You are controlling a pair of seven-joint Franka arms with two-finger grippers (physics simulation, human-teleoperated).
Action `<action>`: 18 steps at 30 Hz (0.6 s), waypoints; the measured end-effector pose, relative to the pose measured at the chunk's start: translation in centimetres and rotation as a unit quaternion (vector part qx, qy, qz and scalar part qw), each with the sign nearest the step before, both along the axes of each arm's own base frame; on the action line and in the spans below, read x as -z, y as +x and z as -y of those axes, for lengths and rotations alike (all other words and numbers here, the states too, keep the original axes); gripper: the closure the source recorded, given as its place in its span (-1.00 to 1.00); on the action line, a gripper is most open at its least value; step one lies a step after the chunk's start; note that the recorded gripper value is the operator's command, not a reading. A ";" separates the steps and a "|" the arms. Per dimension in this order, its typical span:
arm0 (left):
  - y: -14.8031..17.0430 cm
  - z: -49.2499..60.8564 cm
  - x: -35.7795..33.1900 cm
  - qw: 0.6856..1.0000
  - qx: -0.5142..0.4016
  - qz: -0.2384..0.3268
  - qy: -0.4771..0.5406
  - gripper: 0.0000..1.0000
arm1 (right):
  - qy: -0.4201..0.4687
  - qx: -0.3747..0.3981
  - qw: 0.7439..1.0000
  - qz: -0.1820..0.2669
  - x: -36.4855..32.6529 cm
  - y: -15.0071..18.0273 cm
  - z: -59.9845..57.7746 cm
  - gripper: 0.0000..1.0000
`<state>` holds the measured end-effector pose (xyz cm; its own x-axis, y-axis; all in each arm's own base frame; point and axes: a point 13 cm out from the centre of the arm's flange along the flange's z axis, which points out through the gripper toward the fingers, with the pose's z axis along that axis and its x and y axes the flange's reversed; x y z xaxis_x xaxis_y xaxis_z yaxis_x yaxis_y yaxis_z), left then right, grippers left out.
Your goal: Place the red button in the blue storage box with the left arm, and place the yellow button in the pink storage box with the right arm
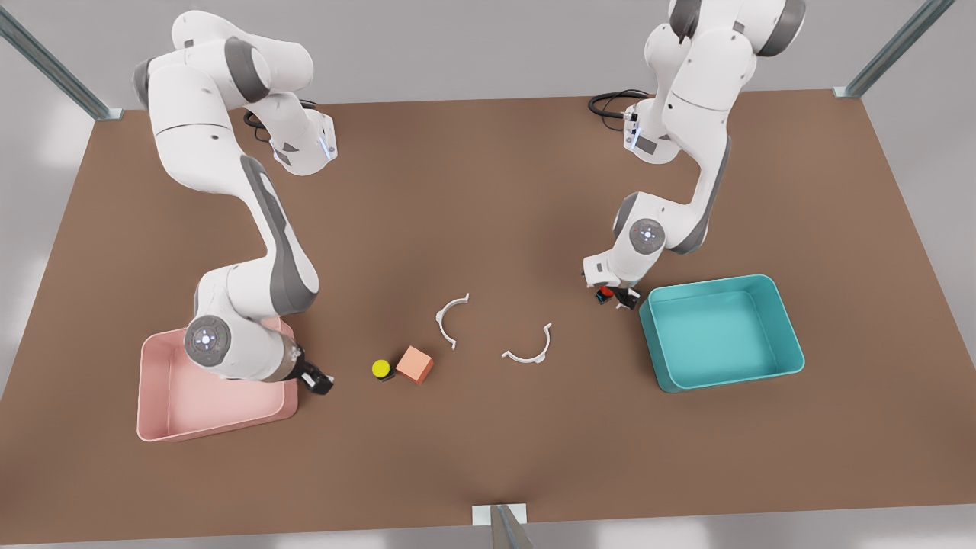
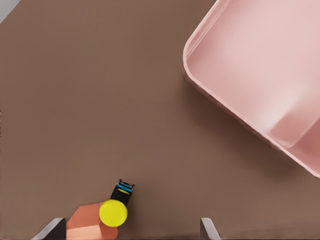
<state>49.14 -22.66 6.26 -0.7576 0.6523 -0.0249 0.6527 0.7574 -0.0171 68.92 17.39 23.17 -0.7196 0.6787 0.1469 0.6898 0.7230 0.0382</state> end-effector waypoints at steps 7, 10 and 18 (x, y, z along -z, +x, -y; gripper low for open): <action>0.1 0.1 0.5 1.000 0.012 0.010 -0.003 -0.48 | -0.007 0.080 0.997 -0.004 4.0 0.8 -5.2 -1.00; -0.5 0.0 0.8 1.000 0.017 0.009 -0.002 -0.40 | -0.009 0.113 0.994 -0.006 5.0 0.7 -6.4 -1.00; -1.3 -0.3 1.0 1.000 0.022 0.006 0.000 0.01 | -0.013 0.183 0.983 -0.013 6.7 0.0 -9.6 -1.00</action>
